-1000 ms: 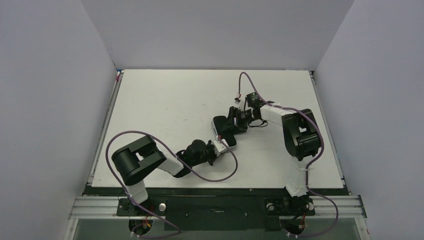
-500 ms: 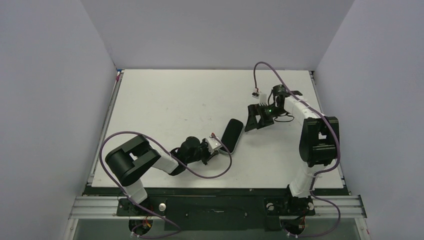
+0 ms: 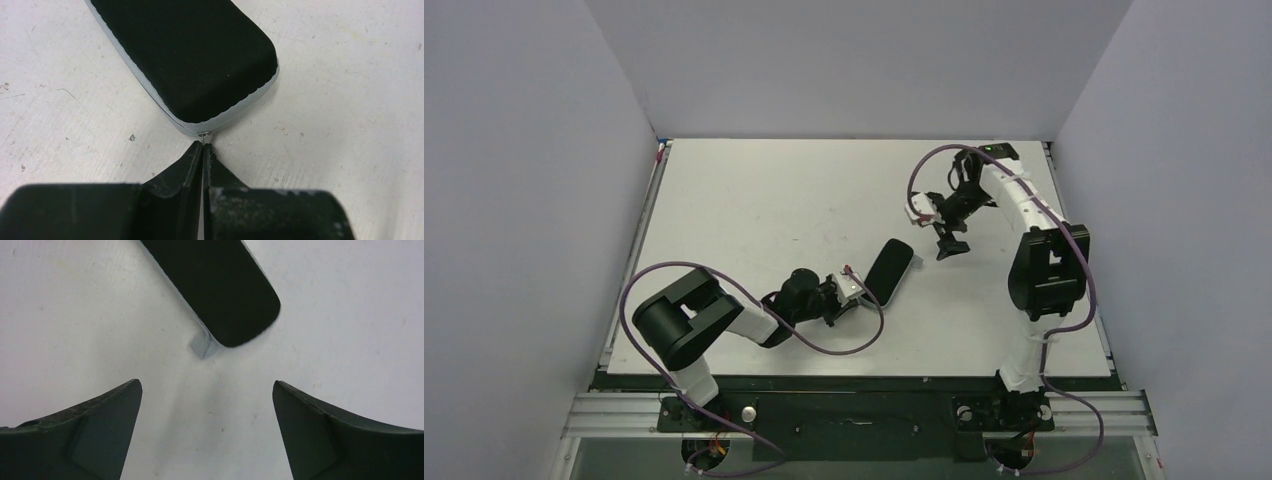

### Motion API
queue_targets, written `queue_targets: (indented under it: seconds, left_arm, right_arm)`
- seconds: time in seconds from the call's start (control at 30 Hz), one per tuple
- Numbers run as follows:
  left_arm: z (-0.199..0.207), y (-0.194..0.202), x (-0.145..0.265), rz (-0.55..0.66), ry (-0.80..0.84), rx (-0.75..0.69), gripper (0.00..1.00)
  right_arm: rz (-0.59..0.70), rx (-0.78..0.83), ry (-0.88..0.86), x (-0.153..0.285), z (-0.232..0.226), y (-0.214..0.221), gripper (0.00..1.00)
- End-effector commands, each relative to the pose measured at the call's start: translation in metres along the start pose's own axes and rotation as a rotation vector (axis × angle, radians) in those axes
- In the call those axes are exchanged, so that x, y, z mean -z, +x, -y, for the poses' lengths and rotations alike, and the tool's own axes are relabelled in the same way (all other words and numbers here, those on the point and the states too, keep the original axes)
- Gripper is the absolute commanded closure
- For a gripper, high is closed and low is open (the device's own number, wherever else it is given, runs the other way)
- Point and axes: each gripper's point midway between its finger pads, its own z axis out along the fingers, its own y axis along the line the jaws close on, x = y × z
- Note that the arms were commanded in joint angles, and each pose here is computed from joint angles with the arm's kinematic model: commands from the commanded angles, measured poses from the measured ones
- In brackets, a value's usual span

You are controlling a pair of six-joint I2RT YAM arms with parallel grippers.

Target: Open the umbrella

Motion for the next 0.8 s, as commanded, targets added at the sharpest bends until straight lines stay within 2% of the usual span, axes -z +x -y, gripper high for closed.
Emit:
queue_targets:
  seconds: [0.0,0.13,0.27,0.4,0.77]
  left_arm:
    - [0.001,-0.002,-0.001,-0.006,0.029,-0.015,1.00]
    - [-0.002,-0.004,-0.002,-0.003,0.023,-0.022,1.00]
    - [-0.003,-0.005,-0.002,-0.002,0.029,-0.039,1.00]
    - [-0.004,-0.007,-0.002,0.003,0.029,-0.042,1.00]
    - [-0.004,-0.009,-0.003,0.007,0.029,-0.049,1.00]
  right_arm:
    - [0.062,0.543,-0.200,-0.027,-0.009,-0.024,0.00]
    - [0.087,0.691,-0.268,-0.054,-0.007,-0.036,0.00]
    - [0.102,0.737,-0.289,-0.077,-0.003,-0.046,0.00]
    - [0.054,0.780,-0.275,-0.095,0.009,-0.038,0.00]
    - [-0.058,0.737,-0.295,-0.121,0.022,-0.006,0.01]
